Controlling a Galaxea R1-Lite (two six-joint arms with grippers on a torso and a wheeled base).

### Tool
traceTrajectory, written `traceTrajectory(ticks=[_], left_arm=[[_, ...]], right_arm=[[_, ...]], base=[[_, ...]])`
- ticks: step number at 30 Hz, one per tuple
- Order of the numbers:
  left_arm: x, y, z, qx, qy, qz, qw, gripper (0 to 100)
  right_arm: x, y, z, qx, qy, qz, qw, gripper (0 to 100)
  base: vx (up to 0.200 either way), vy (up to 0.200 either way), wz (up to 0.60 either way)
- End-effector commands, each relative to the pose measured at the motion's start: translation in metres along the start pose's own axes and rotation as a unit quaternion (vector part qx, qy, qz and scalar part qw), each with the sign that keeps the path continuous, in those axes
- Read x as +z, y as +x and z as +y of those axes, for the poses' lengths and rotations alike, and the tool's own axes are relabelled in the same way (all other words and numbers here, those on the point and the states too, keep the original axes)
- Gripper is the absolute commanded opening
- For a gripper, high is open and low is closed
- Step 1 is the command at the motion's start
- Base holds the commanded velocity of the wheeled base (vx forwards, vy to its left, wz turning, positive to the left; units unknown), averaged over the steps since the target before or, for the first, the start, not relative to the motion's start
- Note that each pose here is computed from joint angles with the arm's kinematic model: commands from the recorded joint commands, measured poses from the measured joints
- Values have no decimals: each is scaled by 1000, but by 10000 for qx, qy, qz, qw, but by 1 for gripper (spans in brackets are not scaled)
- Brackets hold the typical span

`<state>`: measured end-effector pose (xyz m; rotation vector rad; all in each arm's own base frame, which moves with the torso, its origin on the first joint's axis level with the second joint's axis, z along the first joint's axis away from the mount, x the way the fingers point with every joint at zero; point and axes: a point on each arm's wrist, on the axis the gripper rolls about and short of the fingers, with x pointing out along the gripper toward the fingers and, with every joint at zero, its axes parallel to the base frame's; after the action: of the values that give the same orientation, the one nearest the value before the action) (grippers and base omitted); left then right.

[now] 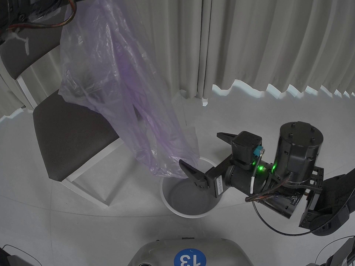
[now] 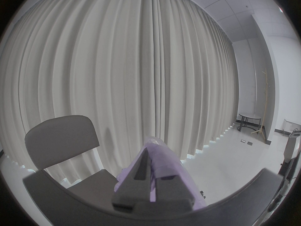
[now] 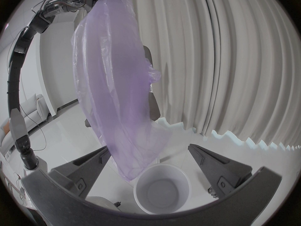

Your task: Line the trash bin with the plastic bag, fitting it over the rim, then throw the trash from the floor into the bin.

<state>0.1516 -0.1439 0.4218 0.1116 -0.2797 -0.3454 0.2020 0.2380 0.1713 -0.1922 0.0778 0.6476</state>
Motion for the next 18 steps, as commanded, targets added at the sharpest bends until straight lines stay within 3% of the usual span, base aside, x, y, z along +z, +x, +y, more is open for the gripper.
traceTrajectory(ticks=[1, 18], left_arm=[[0, 0, -3, -60, -9, -6, 10000, 0], [4, 3, -9, -158, -19, -65, 9999, 0]], right_arm=[[-3, 6, 3, 27, -32, 50, 10000, 100], [-5, 21, 7, -33, -28, 65, 10000, 100]], base=[[0, 0, 0], [0, 0, 0]])
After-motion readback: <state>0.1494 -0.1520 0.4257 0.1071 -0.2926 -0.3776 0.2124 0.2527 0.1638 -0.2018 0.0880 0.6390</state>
